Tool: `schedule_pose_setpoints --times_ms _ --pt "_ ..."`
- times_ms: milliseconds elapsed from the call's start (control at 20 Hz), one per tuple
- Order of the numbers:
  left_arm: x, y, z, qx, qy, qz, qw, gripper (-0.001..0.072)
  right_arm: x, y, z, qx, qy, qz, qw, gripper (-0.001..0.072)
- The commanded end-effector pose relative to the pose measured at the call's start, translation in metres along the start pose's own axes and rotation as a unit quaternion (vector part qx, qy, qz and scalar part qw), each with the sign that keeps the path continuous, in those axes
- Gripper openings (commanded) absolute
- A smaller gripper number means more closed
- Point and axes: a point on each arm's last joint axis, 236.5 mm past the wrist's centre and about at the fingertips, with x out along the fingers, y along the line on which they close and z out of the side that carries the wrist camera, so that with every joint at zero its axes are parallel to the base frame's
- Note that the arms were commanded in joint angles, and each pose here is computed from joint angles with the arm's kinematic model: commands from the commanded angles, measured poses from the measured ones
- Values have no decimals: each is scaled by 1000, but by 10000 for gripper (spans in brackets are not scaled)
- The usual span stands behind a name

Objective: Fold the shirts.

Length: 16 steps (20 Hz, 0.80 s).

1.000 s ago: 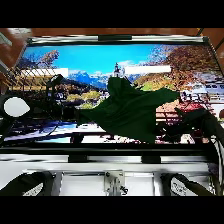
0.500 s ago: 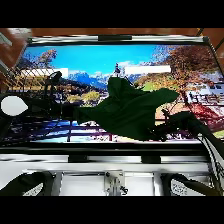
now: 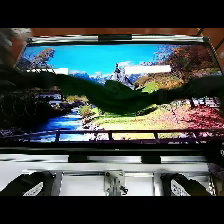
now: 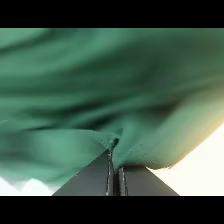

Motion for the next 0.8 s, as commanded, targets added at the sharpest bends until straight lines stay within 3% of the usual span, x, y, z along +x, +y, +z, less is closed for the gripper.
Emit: schedule_pose_setpoints --times_ms 0,150,250,300,500,750 --pt "-159 -58 164 87 -311 1 947 36 -224 95 130 -215 -317 -126 915 65" --pt "-308 -120 206 122 -487 -30 864 36 -414 206 137 -274 -565 -137 766 66" --pt "-347 -136 196 136 -512 -33 848 36 -462 237 113 -274 -620 -121 725 65" --pt "-356 -140 190 152 -513 -26 844 36 -467 241 105 -274 -622 -122 724 66" --pt "-365 -131 182 176 -508 20 843 36 -430 214 95 -246 -548 -142 787 66" --pt "-270 -66 173 168 -407 97 893 36 -323 139 104 -183 -368 -160 897 66"
